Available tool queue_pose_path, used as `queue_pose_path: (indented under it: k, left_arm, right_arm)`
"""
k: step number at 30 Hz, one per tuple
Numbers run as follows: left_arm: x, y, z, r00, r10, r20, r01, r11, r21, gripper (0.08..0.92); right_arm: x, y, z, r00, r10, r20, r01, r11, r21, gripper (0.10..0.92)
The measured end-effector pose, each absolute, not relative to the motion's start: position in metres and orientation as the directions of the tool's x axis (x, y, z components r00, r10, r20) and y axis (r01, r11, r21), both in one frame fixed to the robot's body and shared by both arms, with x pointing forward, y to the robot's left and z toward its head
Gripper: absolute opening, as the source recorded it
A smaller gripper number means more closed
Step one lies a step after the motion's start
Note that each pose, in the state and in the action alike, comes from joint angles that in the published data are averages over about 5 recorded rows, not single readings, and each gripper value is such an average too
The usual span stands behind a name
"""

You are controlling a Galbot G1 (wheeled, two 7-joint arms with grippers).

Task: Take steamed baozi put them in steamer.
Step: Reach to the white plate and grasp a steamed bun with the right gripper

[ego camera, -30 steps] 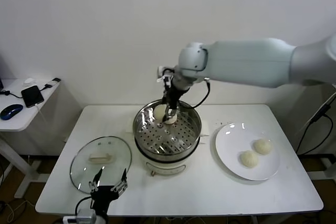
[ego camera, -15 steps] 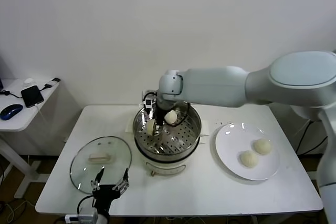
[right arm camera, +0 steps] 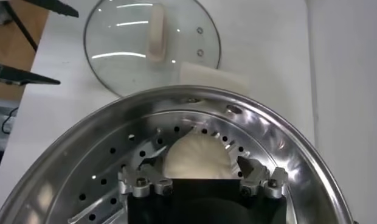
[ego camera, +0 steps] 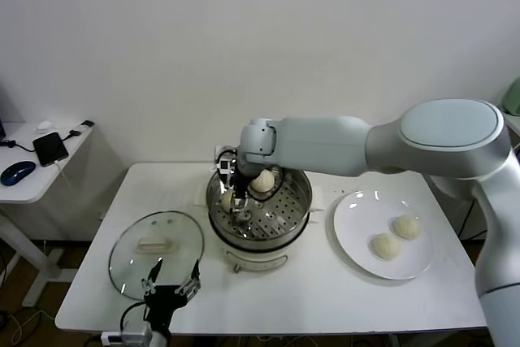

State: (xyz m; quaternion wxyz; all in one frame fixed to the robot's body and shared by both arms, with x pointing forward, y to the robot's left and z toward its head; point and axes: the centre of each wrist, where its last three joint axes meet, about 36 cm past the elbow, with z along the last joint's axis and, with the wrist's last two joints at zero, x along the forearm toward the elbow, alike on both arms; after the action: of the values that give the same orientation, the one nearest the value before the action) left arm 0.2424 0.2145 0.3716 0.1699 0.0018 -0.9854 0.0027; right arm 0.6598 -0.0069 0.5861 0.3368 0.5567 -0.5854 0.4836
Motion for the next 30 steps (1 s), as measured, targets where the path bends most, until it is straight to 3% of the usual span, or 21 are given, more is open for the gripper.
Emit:
queue_pose_path:
  k: [9, 18, 23, 30]
  left_arm:
    - [0.238, 0.210, 0.373, -0.942, 0.008, 0.336, 0.007, 1.000, -0.003, 0.823]
    - [0.238, 0.210, 0.372, -0.942, 0.006, 0.335, 0.006, 1.000, -0.001, 0.823]
    - [0.238, 0.208, 0.370, -0.941, 0.004, 0.338, 0.003, 1.000, -0.002, 0.823]
    - [0.237, 0.206, 0.367, -0.939, -0.005, 0.345, -0.007, 1.000, -0.004, 0.823]
  right_arm:
    - [0.688, -0.105, 0.668, -0.100, -0.346, 0.933, -0.977, -0.142, -0.157, 0.823]
    - [0.671, -0.250, 0.715, -0.090, -0.254, 0.963, -0.984, -0.126, -0.125, 0.823]
    - [0.653, -0.311, 0.704, -0.092, -0.216, 0.972, -0.990, -0.087, -0.113, 0.823]
    - [0.629, -0.374, 0.624, -0.055, -0.148, 0.987, -0.998, -0.030, -0.060, 0.823]
